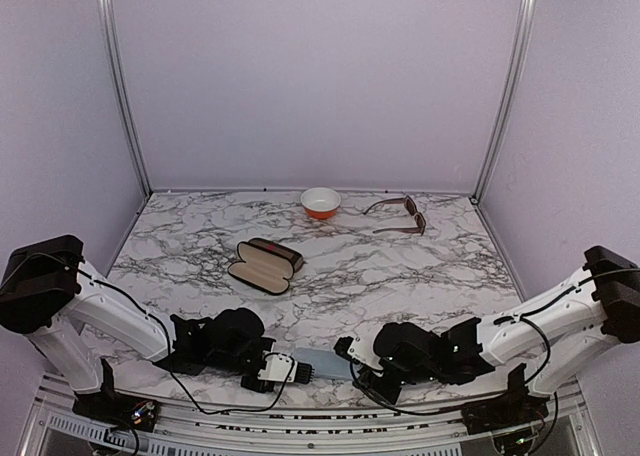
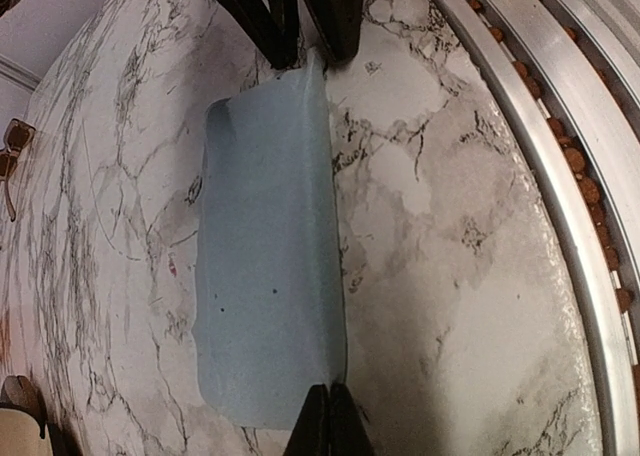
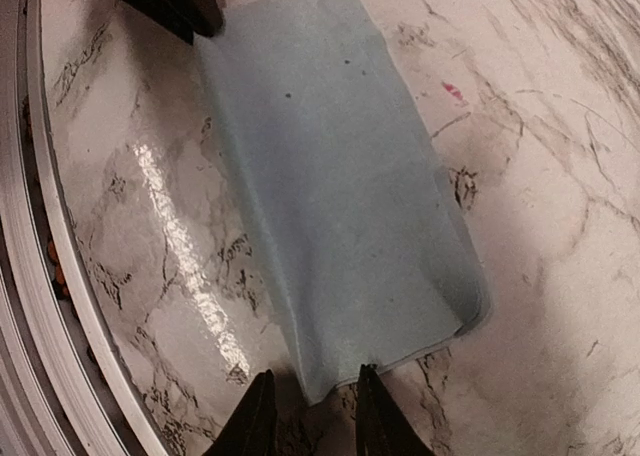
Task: Organize the sunglasses
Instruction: Pick up the folded cleaning cloth from the corner of the board.
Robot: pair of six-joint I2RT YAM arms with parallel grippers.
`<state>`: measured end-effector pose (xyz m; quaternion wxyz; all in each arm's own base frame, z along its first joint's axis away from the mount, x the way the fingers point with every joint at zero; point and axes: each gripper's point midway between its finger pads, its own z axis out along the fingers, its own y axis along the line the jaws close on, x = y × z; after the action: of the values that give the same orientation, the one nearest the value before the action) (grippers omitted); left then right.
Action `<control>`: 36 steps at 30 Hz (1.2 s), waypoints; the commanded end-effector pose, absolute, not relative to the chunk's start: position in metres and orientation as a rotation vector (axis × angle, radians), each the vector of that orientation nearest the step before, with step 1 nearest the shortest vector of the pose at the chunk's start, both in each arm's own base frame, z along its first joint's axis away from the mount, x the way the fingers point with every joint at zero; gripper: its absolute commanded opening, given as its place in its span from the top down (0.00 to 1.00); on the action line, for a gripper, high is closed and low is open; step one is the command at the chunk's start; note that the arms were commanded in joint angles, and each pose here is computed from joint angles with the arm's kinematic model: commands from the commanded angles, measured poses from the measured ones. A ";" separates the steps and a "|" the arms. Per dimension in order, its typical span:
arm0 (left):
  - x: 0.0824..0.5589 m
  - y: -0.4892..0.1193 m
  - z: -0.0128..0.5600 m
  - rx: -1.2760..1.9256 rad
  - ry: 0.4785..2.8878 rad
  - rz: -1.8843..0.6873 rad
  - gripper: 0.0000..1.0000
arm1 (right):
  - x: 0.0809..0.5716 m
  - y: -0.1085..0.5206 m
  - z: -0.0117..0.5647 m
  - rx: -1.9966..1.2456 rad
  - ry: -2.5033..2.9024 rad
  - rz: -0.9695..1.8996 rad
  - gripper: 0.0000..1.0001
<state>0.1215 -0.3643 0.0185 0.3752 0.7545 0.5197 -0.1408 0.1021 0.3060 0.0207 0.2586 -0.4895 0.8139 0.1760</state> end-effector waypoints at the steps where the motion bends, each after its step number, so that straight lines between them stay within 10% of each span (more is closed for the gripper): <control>1: 0.117 -0.355 0.007 1.965 1.354 -0.346 1.00 | 0.108 0.321 0.029 -1.324 2.165 0.467 0.72; 36: 0.122 -0.353 0.019 1.918 1.359 -0.327 1.00 | 0.114 0.318 0.045 -1.285 2.208 0.406 1.00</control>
<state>0.1228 -0.3609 0.0188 0.3775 0.7499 0.5261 -0.1353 0.1081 0.3142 0.0260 0.2585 -0.4872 0.8191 0.1581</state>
